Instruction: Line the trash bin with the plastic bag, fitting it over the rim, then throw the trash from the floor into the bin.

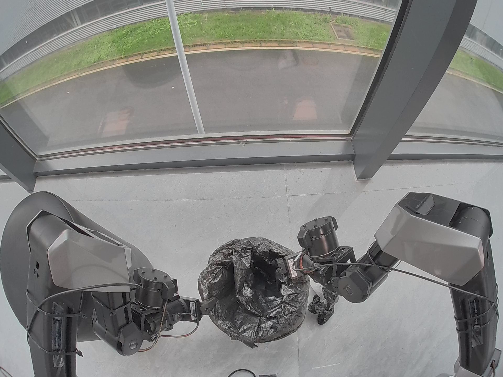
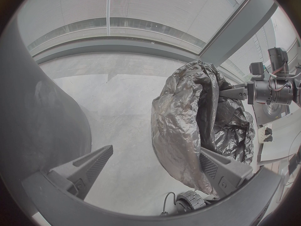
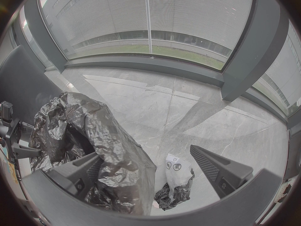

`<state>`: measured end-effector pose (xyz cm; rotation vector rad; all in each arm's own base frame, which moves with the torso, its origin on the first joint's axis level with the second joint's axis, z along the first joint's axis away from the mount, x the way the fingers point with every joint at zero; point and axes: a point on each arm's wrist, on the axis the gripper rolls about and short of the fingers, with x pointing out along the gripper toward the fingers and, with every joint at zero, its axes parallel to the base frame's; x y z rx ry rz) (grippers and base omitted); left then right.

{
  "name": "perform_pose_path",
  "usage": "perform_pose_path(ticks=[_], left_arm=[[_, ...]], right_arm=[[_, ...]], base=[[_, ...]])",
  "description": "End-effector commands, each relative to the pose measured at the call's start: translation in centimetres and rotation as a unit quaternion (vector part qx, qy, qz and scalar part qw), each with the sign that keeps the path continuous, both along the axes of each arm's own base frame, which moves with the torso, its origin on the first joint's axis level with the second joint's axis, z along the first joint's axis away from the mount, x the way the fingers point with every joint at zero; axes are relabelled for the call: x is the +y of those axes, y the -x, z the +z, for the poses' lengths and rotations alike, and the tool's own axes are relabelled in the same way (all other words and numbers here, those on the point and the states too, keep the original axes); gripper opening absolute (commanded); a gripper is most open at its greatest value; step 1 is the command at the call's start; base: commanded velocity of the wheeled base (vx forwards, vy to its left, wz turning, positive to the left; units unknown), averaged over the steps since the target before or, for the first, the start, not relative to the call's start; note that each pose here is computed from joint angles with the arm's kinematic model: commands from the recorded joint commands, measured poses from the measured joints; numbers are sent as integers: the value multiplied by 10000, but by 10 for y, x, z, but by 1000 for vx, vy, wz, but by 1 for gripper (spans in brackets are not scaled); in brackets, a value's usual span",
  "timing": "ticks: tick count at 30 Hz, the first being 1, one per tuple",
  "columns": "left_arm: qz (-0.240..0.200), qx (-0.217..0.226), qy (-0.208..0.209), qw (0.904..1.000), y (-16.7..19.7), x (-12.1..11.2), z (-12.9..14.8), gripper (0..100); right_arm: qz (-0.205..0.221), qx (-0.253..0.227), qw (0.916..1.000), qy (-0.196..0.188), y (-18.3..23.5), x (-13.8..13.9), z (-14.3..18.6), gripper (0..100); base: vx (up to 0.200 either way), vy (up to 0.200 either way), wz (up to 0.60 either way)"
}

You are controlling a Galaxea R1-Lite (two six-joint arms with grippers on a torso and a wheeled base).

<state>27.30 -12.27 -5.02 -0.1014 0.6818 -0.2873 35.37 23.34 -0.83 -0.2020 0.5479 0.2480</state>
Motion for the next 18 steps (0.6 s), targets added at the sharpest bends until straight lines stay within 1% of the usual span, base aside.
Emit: perform_pose_path(ticks=[1,13,18], left_arm=[[35,-2,15,10000,-2,1,-2,100],[19,-146,89,9999,-8,-4,2,100],[14,-186,134,9997,-8,-5,4,100]], right_arm=[[-39,-30,10000,30,-2,-1,1,100],[-197,-166,9997,-13,-11,-9,8,100],[-206,-138,9997,0,-12,-10,5,100]], base=[[0,0,0],[0,0,0],[0,0,0]])
